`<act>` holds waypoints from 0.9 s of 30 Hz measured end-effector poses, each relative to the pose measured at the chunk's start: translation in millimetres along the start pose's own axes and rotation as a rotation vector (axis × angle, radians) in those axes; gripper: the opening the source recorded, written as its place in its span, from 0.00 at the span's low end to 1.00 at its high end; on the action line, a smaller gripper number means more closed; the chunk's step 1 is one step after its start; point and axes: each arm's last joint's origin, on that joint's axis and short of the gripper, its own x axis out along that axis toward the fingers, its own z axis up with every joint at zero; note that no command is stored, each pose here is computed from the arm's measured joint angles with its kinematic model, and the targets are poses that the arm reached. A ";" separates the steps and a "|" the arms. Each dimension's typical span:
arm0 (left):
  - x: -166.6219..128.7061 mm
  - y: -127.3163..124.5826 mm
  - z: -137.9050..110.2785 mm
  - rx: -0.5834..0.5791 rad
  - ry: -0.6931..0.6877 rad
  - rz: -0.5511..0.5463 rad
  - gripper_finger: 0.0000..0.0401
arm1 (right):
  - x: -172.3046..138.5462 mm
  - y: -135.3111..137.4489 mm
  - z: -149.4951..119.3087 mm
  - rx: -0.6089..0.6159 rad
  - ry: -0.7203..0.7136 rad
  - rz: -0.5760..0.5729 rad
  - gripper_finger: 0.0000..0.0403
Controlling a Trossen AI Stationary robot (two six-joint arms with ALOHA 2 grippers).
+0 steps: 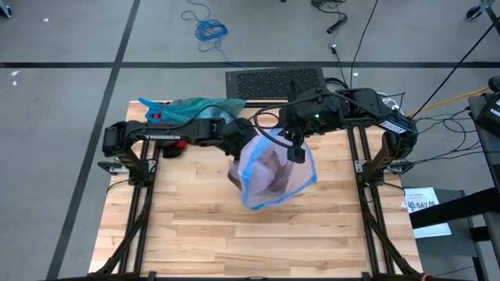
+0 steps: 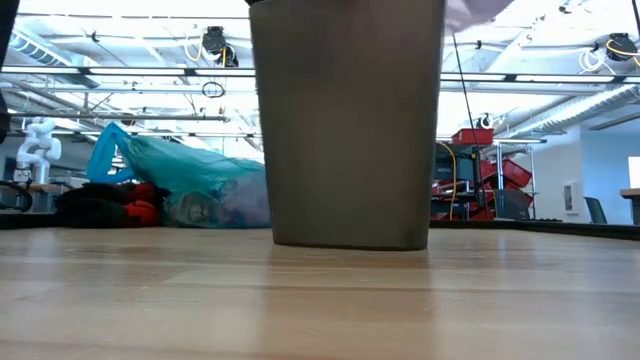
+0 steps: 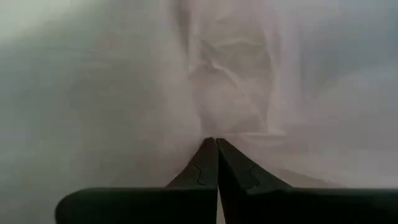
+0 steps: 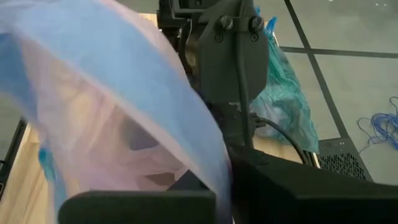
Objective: Place trash/remove bag and relplace
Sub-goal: Insert the new pink trash bag into the black trash bin
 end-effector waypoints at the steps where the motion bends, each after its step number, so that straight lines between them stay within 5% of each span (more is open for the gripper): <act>1: 4.4 1.0 -0.6 0.004 0.011 0.004 0.00 | -0.1 0.0 0.0 0.000 0.000 0.000 0.00; 7: 16.1 3.7 -3.3 0.008 0.046 -0.003 0.02 | 0.0 0.0 0.0 0.003 0.000 0.000 0.00; 15: 10.1 2.0 1.4 -0.015 0.096 -0.160 0.12 | 0.0 0.0 0.1 0.003 -0.001 0.001 0.00; 27: -23.3 -16.4 32.0 0.029 -0.001 -0.206 0.01 | 0.0 1.0 0.1 0.001 -0.001 0.004 0.00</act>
